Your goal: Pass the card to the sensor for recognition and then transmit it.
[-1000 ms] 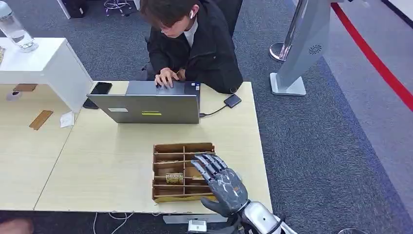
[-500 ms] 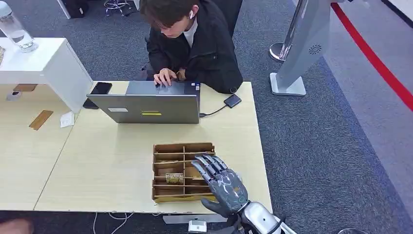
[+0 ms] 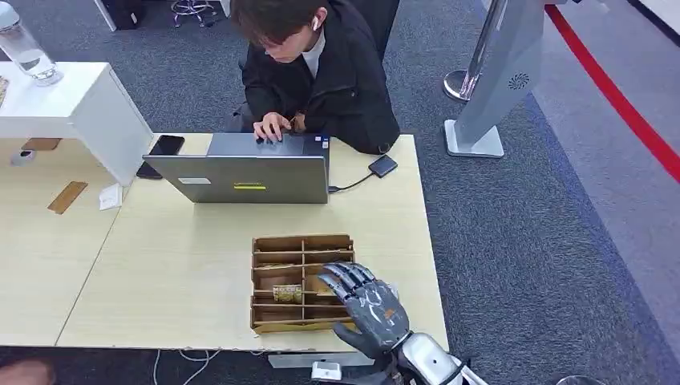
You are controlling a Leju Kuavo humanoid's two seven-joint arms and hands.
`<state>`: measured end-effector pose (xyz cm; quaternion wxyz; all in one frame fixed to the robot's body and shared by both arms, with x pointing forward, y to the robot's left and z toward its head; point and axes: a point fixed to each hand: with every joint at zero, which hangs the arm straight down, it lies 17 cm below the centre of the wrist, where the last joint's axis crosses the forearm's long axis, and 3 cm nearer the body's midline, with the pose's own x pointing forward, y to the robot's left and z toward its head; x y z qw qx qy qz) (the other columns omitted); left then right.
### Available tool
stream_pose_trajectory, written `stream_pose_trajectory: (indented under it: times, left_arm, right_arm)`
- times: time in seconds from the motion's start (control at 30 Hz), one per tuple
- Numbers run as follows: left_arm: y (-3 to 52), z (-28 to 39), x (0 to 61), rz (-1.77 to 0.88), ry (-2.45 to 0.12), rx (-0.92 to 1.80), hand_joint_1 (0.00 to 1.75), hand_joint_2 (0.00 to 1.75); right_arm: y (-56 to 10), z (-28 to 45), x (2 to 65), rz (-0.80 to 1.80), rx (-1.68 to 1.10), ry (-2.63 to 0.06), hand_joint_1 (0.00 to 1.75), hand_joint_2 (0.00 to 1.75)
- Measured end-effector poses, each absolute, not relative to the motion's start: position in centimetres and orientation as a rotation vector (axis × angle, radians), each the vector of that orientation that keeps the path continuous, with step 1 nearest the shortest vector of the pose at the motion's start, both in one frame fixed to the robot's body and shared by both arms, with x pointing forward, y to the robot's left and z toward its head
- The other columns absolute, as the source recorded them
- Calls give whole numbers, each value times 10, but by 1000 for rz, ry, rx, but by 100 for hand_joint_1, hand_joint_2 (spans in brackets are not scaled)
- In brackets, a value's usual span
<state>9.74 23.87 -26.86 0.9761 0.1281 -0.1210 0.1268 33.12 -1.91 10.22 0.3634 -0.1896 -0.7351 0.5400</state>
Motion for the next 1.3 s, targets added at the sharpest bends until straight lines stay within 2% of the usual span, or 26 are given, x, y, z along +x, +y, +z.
stream_pose_trajectory:
  times: [0.83,1.1,1.3]
  left_arm:
    - [235,-268,99,231,-249,251,0,0]
    - [234,-268,100,219,-252,251,0,0]
    - [234,-268,100,215,-252,251,0,0]
  right_arm:
    - [-18,93,341,1387,-494,-1842,42,175]
    - [-16,91,349,1386,-503,-1823,51,175]
    - [-17,88,353,1386,-505,-1809,51,175]
